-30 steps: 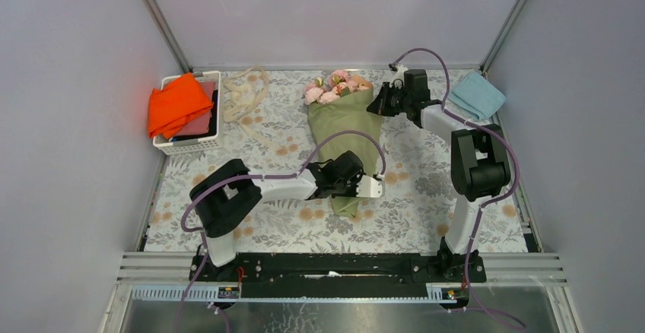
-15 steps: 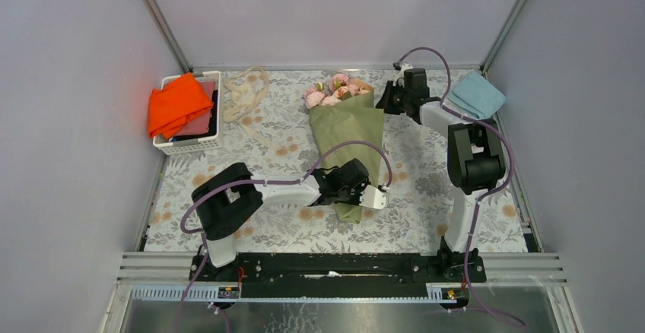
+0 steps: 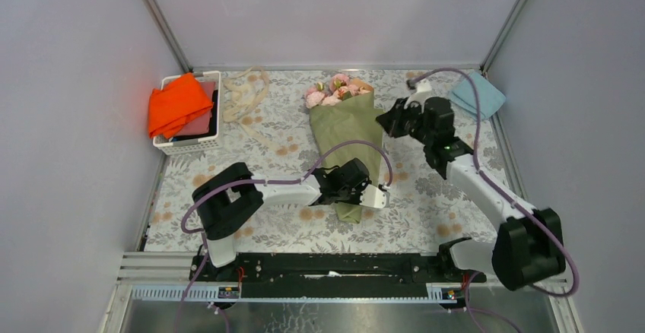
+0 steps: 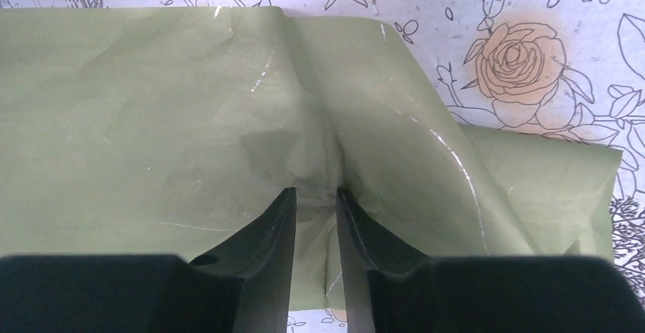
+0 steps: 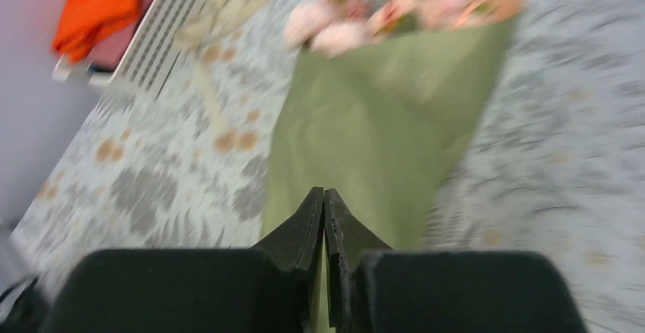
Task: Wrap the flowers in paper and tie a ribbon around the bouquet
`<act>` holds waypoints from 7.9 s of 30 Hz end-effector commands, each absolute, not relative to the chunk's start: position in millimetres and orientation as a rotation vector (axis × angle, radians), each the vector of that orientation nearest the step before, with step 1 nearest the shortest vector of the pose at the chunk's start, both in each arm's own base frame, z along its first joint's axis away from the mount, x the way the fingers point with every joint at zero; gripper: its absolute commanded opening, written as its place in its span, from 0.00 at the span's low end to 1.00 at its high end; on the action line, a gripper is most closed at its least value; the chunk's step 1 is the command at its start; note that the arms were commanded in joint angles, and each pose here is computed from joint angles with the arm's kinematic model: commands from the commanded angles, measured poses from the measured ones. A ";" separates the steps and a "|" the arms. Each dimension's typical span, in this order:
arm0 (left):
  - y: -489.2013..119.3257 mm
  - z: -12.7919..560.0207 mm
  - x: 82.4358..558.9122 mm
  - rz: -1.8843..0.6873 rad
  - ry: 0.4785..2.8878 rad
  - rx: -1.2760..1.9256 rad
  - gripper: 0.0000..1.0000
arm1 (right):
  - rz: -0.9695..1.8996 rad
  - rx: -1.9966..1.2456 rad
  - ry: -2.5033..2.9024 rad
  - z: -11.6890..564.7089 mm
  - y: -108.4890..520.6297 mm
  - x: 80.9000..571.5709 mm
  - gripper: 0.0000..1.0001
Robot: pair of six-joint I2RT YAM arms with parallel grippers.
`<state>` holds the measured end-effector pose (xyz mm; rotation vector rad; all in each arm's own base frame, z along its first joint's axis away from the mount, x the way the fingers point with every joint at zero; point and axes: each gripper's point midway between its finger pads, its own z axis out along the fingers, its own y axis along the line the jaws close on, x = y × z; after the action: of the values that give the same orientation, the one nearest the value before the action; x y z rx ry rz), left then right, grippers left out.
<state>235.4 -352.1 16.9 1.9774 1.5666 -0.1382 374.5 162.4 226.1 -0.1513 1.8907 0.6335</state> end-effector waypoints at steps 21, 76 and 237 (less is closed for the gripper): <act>-292.0 -23.1 95.5 -0.417 1.647 2.415 0.40 | 0.840 -0.165 2.385 17.0 220.9 372.3 0.00; -335.8 -27.3 133.1 -0.445 1.685 2.296 0.00 | 0.670 -0.015 2.536 52.3 159.9 348.0 0.90; -202.6 54.4 362.5 -0.319 2.465 1.038 0.79 | 0.915 -0.002 2.486 46.1 181.2 388.3 0.00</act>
<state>316.5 -213.5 71.1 1.1364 2.4727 -0.5258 377.5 183.4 33.1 0.0257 2.5249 0.9461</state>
